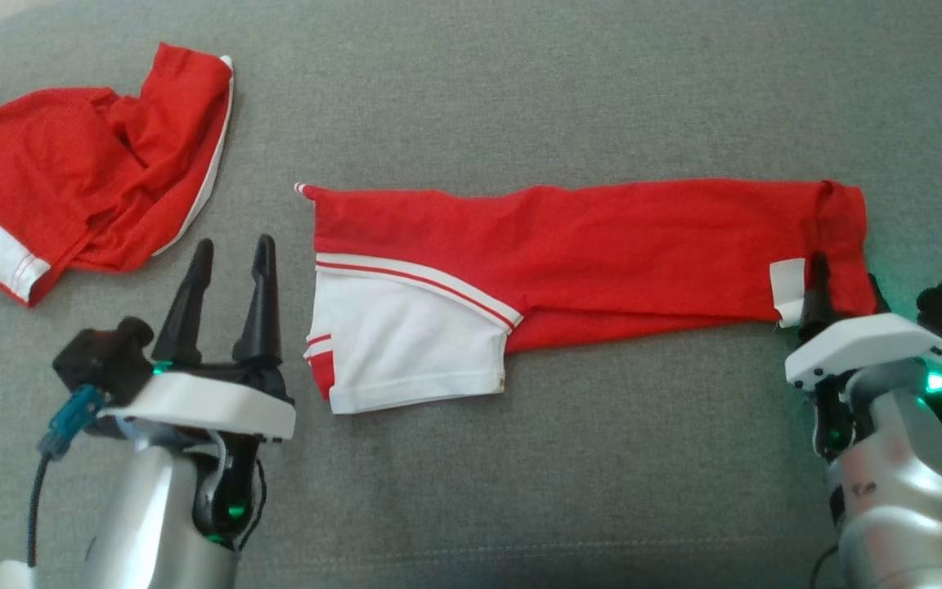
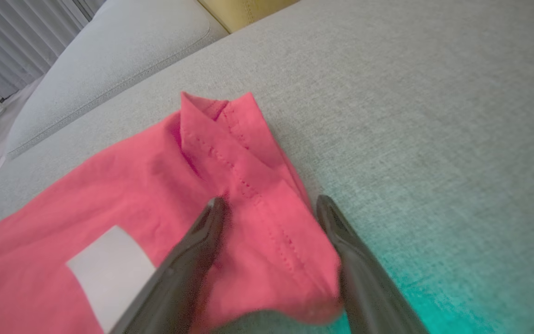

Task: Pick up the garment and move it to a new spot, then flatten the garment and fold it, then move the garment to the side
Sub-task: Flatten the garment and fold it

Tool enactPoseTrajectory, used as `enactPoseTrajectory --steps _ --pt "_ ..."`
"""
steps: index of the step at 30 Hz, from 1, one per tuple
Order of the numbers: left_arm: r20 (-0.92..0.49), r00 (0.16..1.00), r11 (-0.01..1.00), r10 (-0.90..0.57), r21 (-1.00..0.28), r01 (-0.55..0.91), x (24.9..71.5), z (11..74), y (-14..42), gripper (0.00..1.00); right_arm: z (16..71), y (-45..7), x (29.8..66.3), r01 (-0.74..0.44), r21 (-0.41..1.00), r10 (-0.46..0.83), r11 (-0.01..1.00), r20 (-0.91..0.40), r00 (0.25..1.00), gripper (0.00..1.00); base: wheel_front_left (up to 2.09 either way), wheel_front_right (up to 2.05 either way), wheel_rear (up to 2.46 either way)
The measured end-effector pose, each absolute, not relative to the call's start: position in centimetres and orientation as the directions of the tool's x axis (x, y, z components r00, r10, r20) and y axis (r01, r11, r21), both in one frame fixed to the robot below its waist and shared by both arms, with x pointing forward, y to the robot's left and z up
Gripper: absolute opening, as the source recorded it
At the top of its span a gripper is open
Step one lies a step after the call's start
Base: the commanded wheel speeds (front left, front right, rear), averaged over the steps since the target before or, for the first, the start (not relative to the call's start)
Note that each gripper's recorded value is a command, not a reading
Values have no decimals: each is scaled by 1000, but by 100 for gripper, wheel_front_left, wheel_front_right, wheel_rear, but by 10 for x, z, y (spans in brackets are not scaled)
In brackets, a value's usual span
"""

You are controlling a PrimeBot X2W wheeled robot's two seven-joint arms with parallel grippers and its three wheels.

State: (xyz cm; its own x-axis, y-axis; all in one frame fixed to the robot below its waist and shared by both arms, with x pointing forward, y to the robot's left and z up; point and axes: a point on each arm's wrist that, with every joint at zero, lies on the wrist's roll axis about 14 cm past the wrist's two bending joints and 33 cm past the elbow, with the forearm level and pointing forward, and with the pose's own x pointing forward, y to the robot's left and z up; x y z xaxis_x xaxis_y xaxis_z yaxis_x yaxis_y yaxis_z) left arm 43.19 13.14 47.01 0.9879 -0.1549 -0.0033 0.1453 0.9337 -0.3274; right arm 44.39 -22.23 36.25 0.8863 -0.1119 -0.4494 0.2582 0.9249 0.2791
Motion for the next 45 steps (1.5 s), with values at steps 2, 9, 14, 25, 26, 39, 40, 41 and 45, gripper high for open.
enactPoseTrajectory --steps 2,9,14,25,26,39,40,41,45 --pt "0 989 935 -147 -326 139 435 471 134 100 361 -222 447 259 276 -112 926 -453 884 100 0 0 0" --pt "-14 988 934 -156 -329 143 435 465 131 100 362 -218 455 245 270 -97 931 -463 881 0 0 0 0" --pt "-8 985 932 -171 -326 160 436 467 126 100 368 -222 453 228 234 -103 945 -449 888 0 0 0 0" --pt "44 982 927 -185 -325 189 431 489 120 100 415 -314 440 305 49 -269 951 -356 895 0 0 0 0" --pt "51 981 926 -185 -324 191 430 491 120 100 420 -323 436 313 27 -285 949 -345 894 0 0 0 0" --pt "73 983 918 -171 -352 185 408 502 122 100 461 -300 436 299 49 -276 953 -269 923 0 0 0 0" --pt "76 982 918 -170 -350 186 406 504 121 100 466 -293 439 284 59 -260 957 -257 931 0 0 0 0" --pt "79 982 918 -172 -349 189 404 505 121 100 473 -286 441 268 66 -245 961 -244 938 0 0 0 0" --pt "79 983 914 -167 -362 185 394 506 121 100 489 -264 443 200 96 -176 975 -214 961 0 0 0 0"
